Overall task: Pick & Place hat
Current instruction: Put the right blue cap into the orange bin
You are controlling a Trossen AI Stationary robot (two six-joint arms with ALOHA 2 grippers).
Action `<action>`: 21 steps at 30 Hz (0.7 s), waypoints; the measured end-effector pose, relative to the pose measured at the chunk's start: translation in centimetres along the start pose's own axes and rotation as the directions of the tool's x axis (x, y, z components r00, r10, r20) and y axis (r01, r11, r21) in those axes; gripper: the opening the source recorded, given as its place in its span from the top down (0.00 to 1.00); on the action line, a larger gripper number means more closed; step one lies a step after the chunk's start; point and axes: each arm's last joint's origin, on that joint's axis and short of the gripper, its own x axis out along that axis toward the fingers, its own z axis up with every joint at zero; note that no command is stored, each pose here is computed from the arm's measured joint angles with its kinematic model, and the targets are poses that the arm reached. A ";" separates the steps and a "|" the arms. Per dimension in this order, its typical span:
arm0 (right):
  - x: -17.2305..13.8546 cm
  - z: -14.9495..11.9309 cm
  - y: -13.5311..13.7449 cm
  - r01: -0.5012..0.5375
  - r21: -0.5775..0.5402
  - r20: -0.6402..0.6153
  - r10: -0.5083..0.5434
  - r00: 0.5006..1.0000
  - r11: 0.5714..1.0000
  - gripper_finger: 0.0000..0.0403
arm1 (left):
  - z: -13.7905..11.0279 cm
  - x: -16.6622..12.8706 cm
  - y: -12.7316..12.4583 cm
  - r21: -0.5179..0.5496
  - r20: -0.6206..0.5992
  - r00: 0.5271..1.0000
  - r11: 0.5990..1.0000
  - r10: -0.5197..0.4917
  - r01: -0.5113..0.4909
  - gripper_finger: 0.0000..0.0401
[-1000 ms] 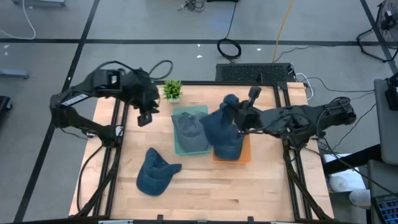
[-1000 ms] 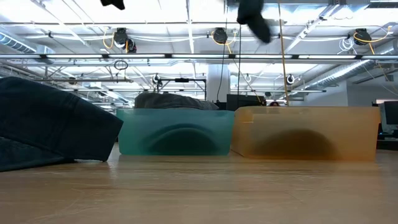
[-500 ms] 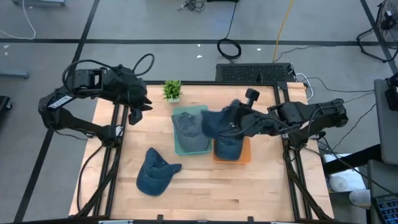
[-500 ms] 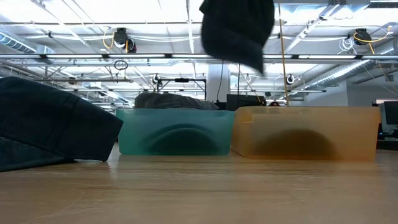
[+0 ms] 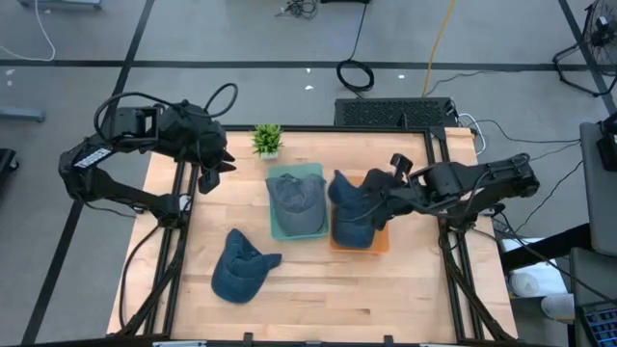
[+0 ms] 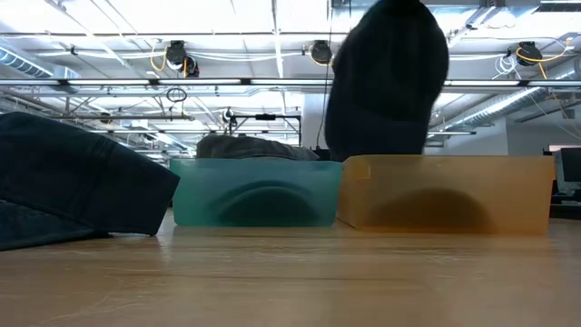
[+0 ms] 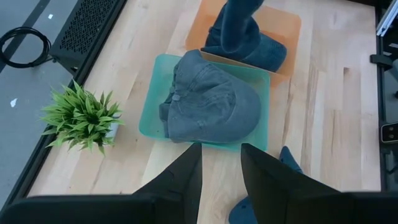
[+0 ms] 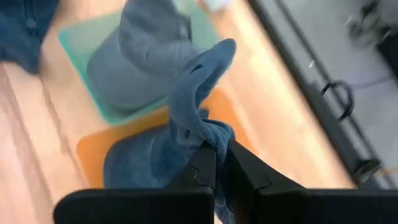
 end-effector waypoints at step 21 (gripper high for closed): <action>-2.8 -0.7 -1.3 -0.135 0.109 0.043 0.131 0.990 0.985 0.99 | 0.0 0.0 0.0 0.021 -0.003 1.000 1.000 0.000 0.000 0.71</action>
